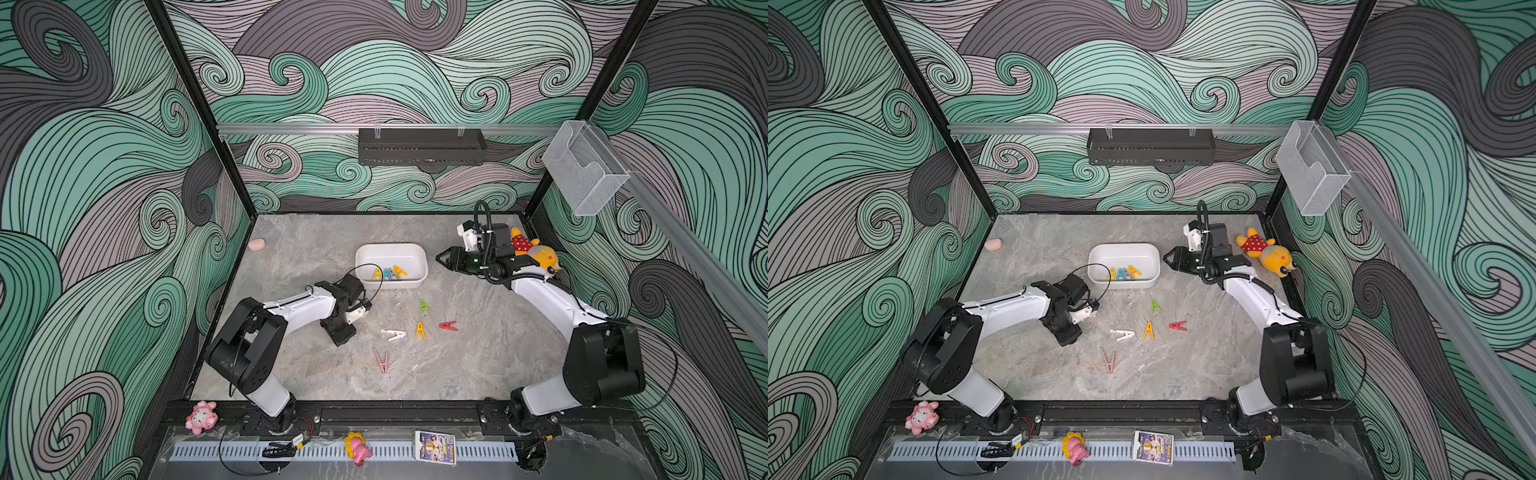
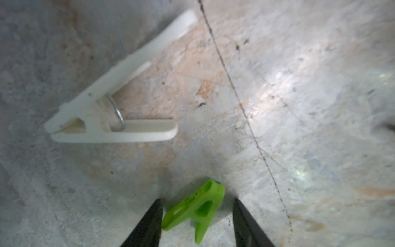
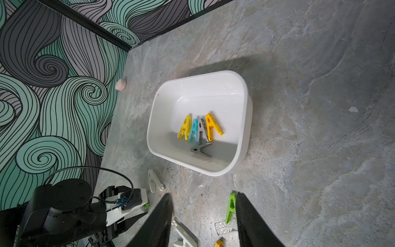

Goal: Put the clothespins into the storage box
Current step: Pick up the clothespin from the center of the board, then place the clothespin in the storage box, then pick up the clothespin from the center of the board.

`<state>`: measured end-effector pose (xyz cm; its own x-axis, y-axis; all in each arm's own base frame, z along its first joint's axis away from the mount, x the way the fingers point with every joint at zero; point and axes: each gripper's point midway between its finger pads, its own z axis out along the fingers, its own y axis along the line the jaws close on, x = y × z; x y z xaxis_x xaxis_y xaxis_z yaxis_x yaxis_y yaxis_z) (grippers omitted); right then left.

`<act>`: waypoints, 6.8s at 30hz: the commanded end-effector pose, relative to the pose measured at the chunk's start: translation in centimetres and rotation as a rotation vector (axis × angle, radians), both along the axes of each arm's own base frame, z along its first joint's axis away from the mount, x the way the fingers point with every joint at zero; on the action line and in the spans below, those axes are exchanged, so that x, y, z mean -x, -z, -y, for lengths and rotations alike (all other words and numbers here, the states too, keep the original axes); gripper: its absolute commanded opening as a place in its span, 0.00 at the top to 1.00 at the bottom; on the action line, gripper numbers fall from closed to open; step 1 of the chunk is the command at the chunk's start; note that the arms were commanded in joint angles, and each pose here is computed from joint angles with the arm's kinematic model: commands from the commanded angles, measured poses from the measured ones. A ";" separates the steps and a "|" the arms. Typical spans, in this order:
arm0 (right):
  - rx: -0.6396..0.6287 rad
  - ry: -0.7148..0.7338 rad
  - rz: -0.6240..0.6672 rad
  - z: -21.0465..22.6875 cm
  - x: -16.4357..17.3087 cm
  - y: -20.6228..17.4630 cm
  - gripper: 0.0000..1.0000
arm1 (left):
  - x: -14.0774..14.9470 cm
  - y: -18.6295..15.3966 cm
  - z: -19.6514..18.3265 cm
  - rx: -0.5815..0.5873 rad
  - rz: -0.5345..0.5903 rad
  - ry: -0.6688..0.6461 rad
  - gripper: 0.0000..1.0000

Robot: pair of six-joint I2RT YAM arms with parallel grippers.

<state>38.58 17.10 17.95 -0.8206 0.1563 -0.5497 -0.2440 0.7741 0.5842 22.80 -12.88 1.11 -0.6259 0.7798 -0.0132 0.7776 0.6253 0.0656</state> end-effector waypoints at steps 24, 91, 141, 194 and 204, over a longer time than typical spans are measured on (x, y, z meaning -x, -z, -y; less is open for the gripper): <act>-0.046 0.011 0.017 0.4 0.1 -1.2 0.51 | 0.4 -0.5 0.0 -0.094 -0.038 -0.118 0.79; 0.527 -0.134 -0.116 0.3 14.5 7.6 0.44 | -21.5 -17.1 9.2 0.631 0.382 -0.467 0.44; 0.619 -0.139 -0.381 1.2 14.8 16.8 0.37 | -13.6 -23.0 2.2 0.814 0.468 -0.607 0.25; 0.856 -0.154 -0.472 1.6 16.1 18.3 0.74 | -12.8 -23.3 0.3 0.748 0.532 -0.635 0.25; 0.853 -0.149 -0.408 1.8 15.6 15.0 0.81 | -12.6 -23.2 0.2 0.748 0.528 -0.641 0.25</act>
